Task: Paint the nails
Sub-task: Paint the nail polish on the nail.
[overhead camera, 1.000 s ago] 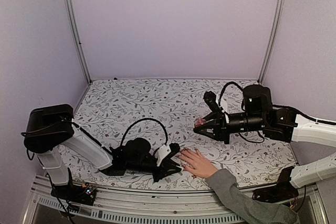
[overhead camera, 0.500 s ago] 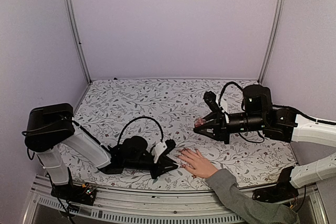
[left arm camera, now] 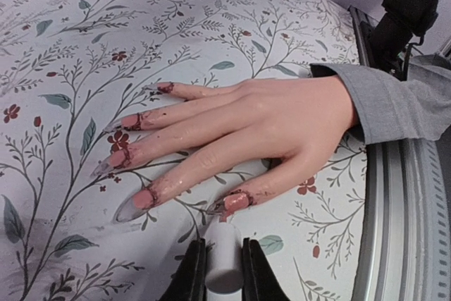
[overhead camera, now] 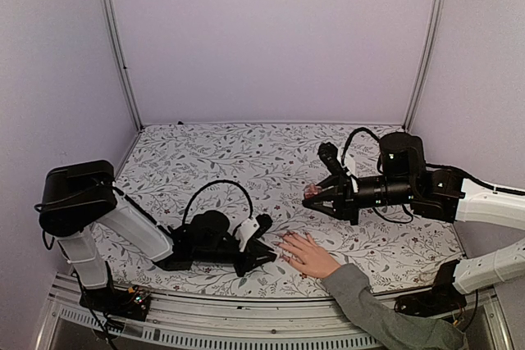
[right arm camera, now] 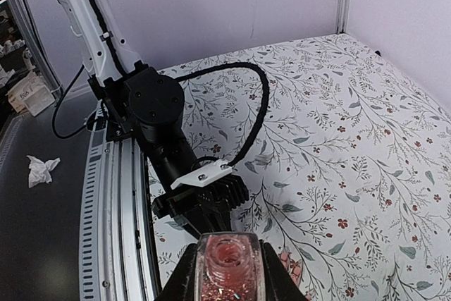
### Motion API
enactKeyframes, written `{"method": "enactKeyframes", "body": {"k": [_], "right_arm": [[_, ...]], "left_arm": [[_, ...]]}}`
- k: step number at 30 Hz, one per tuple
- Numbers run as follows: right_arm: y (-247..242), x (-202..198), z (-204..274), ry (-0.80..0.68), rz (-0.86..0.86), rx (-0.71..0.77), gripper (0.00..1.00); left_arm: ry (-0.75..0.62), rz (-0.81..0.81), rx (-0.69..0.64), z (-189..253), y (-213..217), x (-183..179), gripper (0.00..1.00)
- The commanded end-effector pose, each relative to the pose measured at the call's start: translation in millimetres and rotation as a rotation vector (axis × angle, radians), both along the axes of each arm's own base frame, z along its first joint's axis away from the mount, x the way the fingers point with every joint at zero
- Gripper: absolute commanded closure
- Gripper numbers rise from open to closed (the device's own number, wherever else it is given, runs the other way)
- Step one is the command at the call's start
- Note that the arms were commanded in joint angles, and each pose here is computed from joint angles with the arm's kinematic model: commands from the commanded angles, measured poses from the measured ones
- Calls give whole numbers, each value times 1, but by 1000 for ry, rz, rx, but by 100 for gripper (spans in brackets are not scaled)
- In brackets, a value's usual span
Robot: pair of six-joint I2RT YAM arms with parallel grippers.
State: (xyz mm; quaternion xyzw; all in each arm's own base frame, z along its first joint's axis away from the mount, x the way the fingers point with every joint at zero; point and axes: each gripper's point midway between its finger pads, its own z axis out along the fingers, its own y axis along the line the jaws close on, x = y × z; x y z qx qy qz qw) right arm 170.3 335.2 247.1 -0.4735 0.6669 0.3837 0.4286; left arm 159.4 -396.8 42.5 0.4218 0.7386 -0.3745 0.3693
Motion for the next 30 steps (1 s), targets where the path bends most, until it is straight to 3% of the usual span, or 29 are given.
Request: {"method": "enactKeyframes", "body": {"k": [1,21,30], "right_arm": [[-2,3,8,-22,-18,21,100],[-3,5,9,-28,-26,23,100],[-2,5,8,-27,-24,22,100]], "left_arm": [[4,44,-2,-1,2,13,100],[-5,132,-17,6,20,28,100],[-21,-6,-107,27,14,1,100]]}}
